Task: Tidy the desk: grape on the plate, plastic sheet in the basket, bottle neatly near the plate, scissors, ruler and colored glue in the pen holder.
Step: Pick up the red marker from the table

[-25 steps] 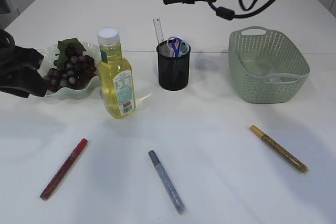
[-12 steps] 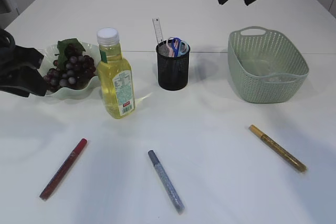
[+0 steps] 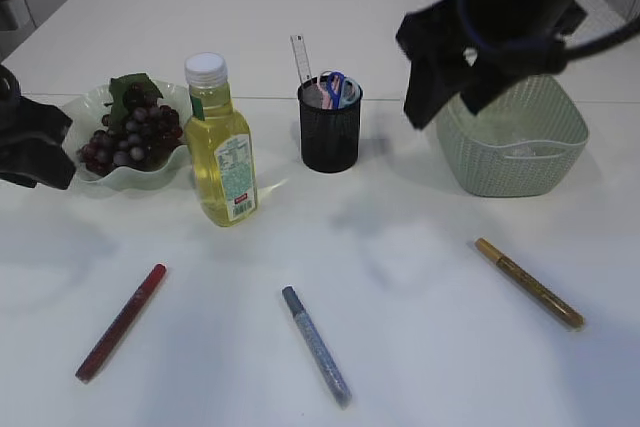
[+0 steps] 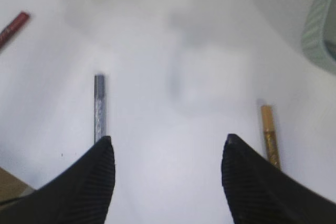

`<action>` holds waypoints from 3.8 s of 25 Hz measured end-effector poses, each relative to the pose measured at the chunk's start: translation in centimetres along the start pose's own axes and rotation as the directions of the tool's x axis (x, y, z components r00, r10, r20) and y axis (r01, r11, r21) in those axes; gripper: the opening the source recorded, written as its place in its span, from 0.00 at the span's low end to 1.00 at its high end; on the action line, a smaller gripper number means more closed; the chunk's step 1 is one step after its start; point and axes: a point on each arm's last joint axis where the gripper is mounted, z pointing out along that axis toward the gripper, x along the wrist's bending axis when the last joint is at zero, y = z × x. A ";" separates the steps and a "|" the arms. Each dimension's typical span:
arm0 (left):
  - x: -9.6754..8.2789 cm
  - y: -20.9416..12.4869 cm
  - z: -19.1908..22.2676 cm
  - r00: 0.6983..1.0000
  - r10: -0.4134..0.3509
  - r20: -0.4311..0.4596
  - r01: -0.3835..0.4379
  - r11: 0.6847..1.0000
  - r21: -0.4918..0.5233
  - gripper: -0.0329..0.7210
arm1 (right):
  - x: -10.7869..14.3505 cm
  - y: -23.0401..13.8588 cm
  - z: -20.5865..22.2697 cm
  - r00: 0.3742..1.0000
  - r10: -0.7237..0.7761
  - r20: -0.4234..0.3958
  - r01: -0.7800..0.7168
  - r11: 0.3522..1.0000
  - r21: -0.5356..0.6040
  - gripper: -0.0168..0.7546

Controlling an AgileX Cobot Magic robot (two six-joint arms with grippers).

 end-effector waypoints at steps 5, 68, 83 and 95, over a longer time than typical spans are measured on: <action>0.3 -0.5 0.8 1.000 0.018 -0.021 -0.017 0.996 0.083 0.55 | 1.8 -2.9 3.4 0.999 -0.032 -0.024 0.035 0.988 0.149 0.67; -0.8 -5.1 14.9 0.993 0.064 -0.098 -0.017 0.906 0.422 0.66 | 1.8 -4.6 5.7 0.999 -0.021 -0.025 0.025 0.982 0.185 0.67; -0.8 -4.9 15.0 0.993 0.064 -0.098 -0.019 0.916 0.402 0.65 | 1.8 -4.6 5.7 0.999 -0.021 -0.025 0.025 0.982 0.185 0.67; -0.7 -4.8 15.0 0.992 0.080 -0.102 -0.034 0.918 0.395 0.65 | 1.8 -4.6 5.7 0.999 -0.021 -0.025 0.025 0.982 0.185 0.67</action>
